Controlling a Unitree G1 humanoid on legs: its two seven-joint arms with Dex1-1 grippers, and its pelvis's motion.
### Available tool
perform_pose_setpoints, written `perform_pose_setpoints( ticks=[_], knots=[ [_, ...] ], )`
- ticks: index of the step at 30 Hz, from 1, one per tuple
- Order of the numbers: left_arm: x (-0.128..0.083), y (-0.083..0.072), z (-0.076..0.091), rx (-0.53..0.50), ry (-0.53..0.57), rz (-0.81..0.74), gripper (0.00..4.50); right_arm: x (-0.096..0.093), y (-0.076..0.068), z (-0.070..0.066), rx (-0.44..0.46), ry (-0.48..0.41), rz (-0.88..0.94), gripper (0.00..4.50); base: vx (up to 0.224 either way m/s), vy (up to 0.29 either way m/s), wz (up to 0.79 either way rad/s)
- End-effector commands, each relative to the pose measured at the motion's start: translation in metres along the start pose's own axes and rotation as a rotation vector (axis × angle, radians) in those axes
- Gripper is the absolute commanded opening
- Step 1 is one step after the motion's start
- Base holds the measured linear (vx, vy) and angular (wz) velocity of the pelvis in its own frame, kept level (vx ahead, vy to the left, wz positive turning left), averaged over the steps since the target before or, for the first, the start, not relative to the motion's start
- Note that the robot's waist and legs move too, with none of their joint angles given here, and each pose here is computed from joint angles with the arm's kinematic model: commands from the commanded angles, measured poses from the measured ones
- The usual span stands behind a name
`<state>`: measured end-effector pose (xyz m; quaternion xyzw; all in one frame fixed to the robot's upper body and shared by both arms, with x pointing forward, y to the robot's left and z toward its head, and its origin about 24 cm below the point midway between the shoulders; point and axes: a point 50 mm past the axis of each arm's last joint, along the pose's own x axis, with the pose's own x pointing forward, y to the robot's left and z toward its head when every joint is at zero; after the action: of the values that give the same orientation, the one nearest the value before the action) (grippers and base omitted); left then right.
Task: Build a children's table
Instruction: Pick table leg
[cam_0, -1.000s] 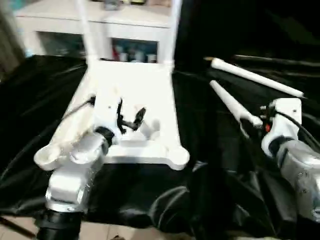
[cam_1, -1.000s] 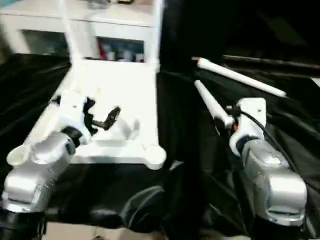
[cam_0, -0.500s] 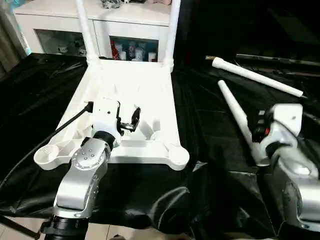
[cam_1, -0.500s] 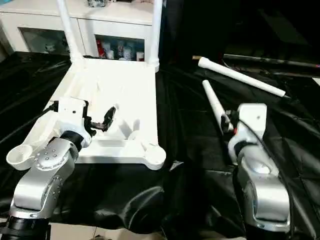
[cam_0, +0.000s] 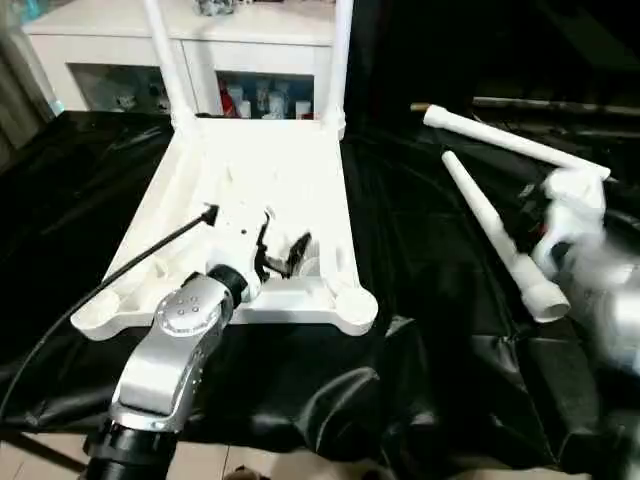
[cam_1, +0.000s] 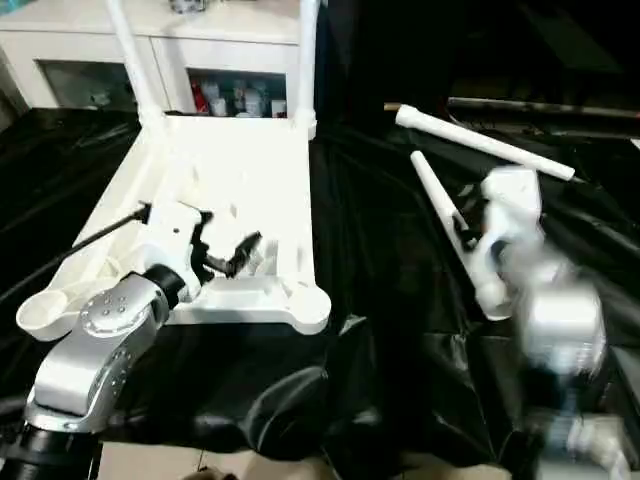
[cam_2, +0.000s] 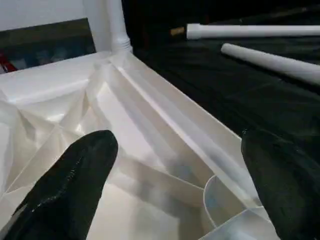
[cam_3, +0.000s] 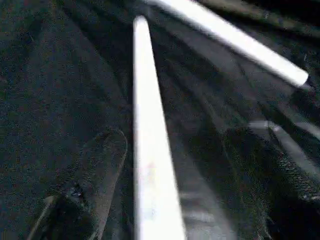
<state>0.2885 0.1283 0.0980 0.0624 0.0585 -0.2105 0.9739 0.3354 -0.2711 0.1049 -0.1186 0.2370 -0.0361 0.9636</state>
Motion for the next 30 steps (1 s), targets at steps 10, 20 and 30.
perform_pose_setpoints(
  ticks=[10,20,30],
  knots=[
    [-0.015,-0.002,0.005,0.037,0.026,-0.114,4.5,0.026,0.006,-0.006,0.032,0.23,0.305,4.48,0.0,0.0,0.0],
    [-0.019,-0.003,0.008,0.045,0.028,-0.137,4.5,0.024,0.012,-0.024,-0.082,0.498,0.433,4.48,0.0,0.0,0.0],
    [-0.021,-0.005,0.019,0.05,0.001,-0.167,4.5,0.022,-0.001,-0.011,-0.11,0.505,0.423,3.63,0.0,0.0,0.0]
  ],
)
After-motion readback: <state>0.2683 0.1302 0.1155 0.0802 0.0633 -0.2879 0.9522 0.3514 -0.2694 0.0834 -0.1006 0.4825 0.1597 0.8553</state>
